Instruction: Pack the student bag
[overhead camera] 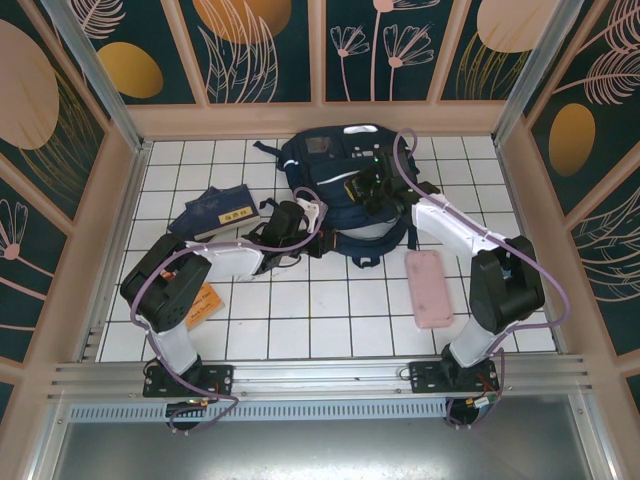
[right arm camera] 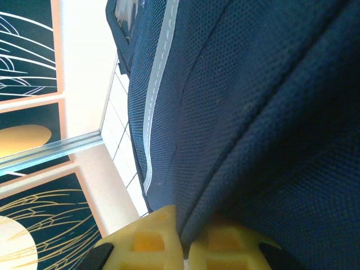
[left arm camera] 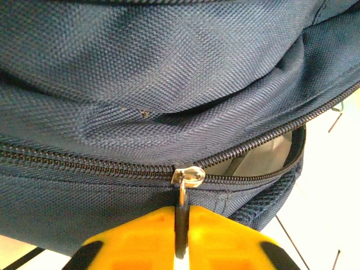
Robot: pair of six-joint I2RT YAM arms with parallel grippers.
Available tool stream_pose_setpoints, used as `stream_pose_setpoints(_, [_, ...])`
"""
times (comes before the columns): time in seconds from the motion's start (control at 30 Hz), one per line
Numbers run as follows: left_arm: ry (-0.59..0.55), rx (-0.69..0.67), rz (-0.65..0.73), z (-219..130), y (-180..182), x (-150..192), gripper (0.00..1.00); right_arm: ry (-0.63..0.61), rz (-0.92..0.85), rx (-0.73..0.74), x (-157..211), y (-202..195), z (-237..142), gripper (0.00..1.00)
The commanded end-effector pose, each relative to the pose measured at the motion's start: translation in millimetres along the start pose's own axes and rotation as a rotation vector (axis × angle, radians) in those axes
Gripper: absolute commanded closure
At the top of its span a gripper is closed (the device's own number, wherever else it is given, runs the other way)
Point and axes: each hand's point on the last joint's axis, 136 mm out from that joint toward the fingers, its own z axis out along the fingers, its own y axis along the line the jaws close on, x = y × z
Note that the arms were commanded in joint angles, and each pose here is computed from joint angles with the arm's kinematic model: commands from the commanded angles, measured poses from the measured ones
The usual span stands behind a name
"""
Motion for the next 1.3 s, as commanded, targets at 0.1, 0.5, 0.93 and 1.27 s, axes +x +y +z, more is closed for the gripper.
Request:
stream_pose_setpoints(0.1, [-0.089, -0.115, 0.008, -9.0, 17.3, -15.7, 1.0, -0.001, -0.071, -0.118, -1.2, 36.4, -13.4, 1.0])
stream_pose_setpoints(0.5, [-0.114, -0.521, 0.0, -40.1, 80.3, -21.7, 1.0, -0.061, -0.128, 0.002, -9.0, -8.7, -29.1, 1.0])
stream_pose_setpoints(0.93, [-0.159, -0.517, -0.163, -37.8, 115.0, -68.7, 0.55, -0.049, -0.144, -0.022, -7.1, -8.7, -26.2, 1.0])
stream_pose_setpoints(1.27, [-0.246, -0.734, -0.409, -134.7, 201.2, -70.0, 0.17, 0.025, -0.23, -0.042, -4.8, 4.4, 16.3, 1.0])
